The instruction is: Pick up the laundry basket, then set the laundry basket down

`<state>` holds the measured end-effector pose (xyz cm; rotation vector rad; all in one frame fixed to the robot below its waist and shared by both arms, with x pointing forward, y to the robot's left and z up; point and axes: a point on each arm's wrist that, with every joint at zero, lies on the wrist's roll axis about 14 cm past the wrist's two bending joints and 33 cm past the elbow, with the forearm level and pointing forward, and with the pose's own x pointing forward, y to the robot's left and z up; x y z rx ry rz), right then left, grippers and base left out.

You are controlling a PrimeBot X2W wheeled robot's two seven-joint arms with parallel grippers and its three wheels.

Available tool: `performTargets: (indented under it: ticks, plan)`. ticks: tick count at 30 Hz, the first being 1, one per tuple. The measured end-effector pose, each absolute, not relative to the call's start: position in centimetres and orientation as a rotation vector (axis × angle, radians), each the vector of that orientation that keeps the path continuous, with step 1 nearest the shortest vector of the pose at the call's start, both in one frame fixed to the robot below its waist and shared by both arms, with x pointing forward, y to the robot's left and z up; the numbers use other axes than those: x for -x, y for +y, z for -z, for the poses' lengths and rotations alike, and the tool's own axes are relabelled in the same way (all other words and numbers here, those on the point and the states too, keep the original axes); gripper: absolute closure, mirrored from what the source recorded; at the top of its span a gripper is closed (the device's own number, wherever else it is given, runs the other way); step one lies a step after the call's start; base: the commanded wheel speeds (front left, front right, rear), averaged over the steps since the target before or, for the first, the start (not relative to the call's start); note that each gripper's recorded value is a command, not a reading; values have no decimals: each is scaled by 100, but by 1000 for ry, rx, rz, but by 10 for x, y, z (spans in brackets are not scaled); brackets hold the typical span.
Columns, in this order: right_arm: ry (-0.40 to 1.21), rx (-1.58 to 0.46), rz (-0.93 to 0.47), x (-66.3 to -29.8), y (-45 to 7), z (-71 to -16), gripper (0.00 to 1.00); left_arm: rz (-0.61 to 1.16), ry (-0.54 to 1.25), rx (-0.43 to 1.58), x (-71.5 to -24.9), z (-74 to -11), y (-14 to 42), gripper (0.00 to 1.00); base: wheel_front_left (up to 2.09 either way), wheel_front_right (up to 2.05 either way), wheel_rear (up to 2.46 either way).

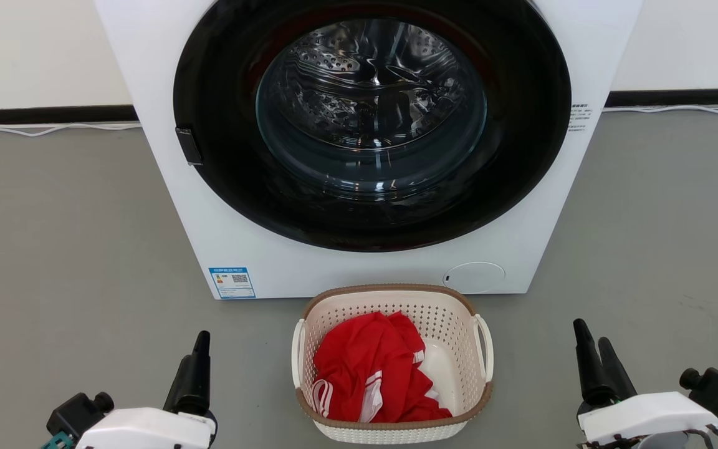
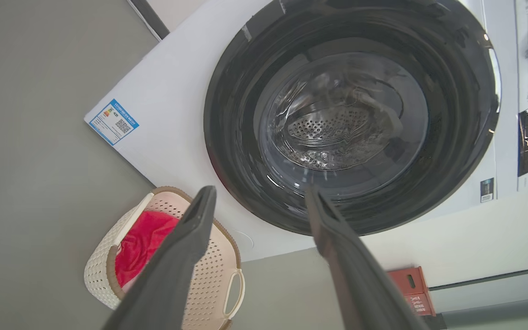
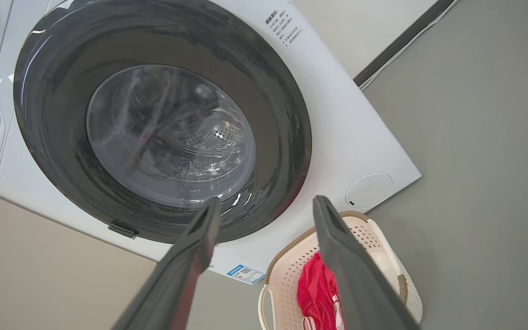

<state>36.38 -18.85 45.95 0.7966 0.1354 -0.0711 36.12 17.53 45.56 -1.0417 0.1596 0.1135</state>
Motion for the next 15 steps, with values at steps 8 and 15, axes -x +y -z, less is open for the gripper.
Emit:
performTargets:
  ticks: [8, 15]
  plan:
    - [129, -684, 53, -364, -186, -461, 0, -113, 158, 947, -361, -457, 174, 0, 0, 0, 0]
    - [128, -593, 32, -364, -182, -461, 0, -110, 149, 868, -361, -458, 174, 0, 0, 0, 0]
